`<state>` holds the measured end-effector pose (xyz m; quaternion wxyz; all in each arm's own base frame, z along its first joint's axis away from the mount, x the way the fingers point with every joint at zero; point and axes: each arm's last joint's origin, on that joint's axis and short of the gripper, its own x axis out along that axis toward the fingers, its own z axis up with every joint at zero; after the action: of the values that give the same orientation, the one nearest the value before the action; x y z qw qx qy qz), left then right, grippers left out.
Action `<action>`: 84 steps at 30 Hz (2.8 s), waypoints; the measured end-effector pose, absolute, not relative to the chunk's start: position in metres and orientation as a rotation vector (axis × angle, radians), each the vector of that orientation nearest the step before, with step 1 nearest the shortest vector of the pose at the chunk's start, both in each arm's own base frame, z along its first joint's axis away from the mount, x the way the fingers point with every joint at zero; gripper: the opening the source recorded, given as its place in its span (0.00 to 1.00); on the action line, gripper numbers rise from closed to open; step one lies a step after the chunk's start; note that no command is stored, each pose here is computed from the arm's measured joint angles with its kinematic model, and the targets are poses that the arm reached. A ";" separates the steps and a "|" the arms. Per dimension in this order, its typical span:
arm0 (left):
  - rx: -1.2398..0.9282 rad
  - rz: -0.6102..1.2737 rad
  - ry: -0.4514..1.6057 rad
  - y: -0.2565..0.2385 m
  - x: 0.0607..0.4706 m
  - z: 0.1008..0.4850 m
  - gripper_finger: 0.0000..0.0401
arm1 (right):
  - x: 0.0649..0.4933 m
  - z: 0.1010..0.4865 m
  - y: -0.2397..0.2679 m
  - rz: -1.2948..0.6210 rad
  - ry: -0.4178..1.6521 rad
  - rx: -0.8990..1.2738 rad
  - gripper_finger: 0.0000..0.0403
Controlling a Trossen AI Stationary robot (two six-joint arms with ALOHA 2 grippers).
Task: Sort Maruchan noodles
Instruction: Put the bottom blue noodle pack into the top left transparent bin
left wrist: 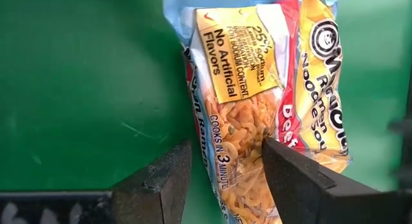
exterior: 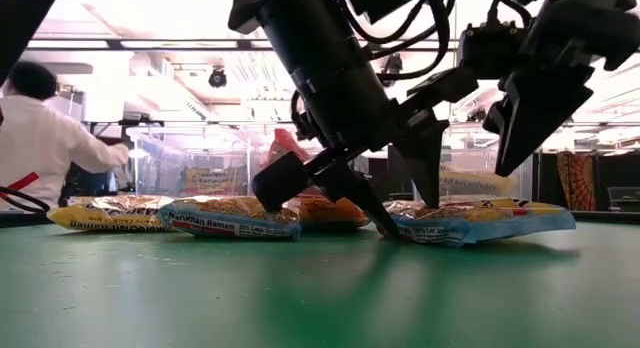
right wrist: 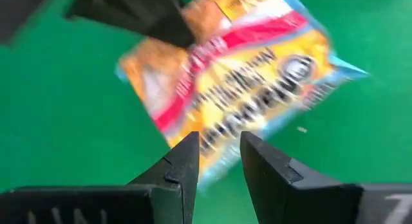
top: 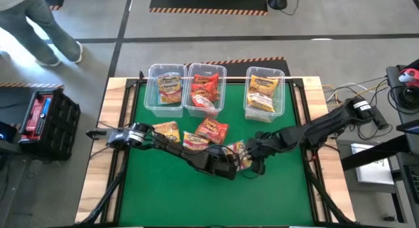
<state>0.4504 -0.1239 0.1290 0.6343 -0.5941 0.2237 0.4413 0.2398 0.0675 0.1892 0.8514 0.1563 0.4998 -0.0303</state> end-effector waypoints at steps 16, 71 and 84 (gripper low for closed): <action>-1.333 0.907 0.625 -0.129 0.444 0.154 0.42 | 0.239 0.185 0.022 -0.145 1.119 0.303 0.30; -1.096 0.888 0.935 -0.096 0.437 0.136 0.42 | 0.263 0.174 -0.012 -0.032 1.082 0.756 0.60; -1.098 0.895 0.941 -0.099 0.433 0.131 0.42 | 0.262 0.173 -0.012 -0.054 1.060 0.795 0.60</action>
<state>0.4335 -0.0988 0.1315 0.6596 -0.4853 0.4158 0.3956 0.2620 -0.0116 0.1726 0.7882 0.3689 0.4920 -0.0252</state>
